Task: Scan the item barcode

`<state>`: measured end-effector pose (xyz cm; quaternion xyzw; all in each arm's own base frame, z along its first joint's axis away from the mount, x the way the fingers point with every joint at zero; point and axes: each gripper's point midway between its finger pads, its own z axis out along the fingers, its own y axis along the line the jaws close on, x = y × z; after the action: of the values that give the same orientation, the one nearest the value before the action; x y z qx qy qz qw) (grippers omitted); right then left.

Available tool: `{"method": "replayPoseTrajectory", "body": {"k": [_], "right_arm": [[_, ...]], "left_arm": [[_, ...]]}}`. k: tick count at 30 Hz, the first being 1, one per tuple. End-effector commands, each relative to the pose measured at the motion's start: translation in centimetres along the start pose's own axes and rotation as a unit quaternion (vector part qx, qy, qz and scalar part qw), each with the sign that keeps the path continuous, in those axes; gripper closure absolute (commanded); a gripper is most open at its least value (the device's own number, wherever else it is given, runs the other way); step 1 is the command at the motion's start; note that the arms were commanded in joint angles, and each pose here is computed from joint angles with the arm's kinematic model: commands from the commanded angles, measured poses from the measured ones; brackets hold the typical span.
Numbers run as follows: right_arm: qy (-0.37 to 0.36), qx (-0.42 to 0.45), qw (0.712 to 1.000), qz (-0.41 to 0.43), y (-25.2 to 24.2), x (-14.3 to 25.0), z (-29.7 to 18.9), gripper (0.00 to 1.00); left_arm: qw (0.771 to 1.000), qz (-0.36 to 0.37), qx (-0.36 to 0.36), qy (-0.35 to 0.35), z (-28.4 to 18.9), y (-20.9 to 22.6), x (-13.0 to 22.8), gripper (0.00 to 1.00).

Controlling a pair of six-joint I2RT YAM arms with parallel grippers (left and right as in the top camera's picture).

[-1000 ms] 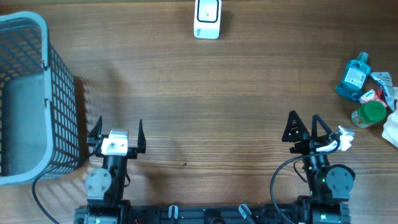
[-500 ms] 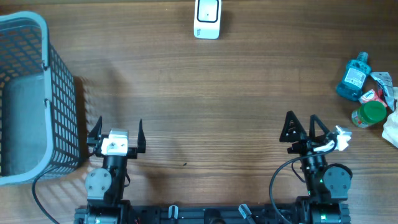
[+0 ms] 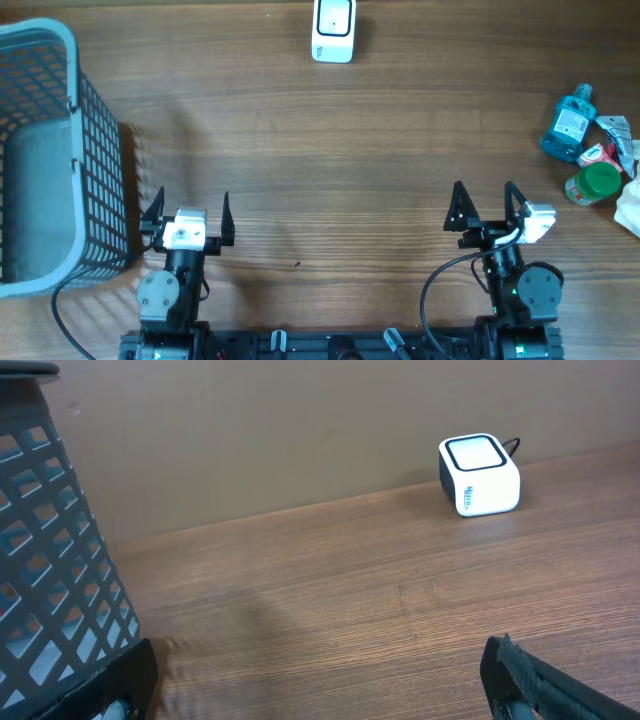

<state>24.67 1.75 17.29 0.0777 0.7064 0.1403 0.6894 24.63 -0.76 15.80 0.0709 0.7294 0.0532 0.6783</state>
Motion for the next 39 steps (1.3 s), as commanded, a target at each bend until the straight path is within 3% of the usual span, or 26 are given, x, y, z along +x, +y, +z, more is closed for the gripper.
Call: {"method": "replayPoseTrajectory", "body": {"k": [1,26,29,31,33,39], "right_arm": [[-0.008,0.005,1.0,-0.01,-0.1,-0.3,-0.1,0.0],[-0.008,0.006,1.0,-0.01,-0.2,-0.3,-0.1,0.0],[-0.021,0.049,0.994,-0.097,-1.6,-1.0,-0.2,0.0],[-0.01,0.02,0.977,-0.211,-0.6,-0.5,-0.1,0.0],[-0.006,-0.002,0.962,-0.272,0.1,-0.2,-0.1,0.01],[0.0,-0.001,0.973,-0.231,0.0,0.0,0.0,0.0]], "left_arm": [[1.0,-0.007,-0.006,-0.001,0.0,0.2,0.1,0.0],[1.0,-0.007,-0.006,-0.001,0.0,0.2,0.1,0.0],[1.0,-0.007,-0.006,-0.001,0.0,0.2,0.1,0.0],[1.0,-0.007,-0.006,-0.001,0.0,0.2,0.1,0.0],[1.0,-0.007,-0.006,-0.001,0.0,0.2,0.1,0.0],[1.0,-0.007,-0.006,-0.001,0.0,0.2,0.1,0.0]]}}
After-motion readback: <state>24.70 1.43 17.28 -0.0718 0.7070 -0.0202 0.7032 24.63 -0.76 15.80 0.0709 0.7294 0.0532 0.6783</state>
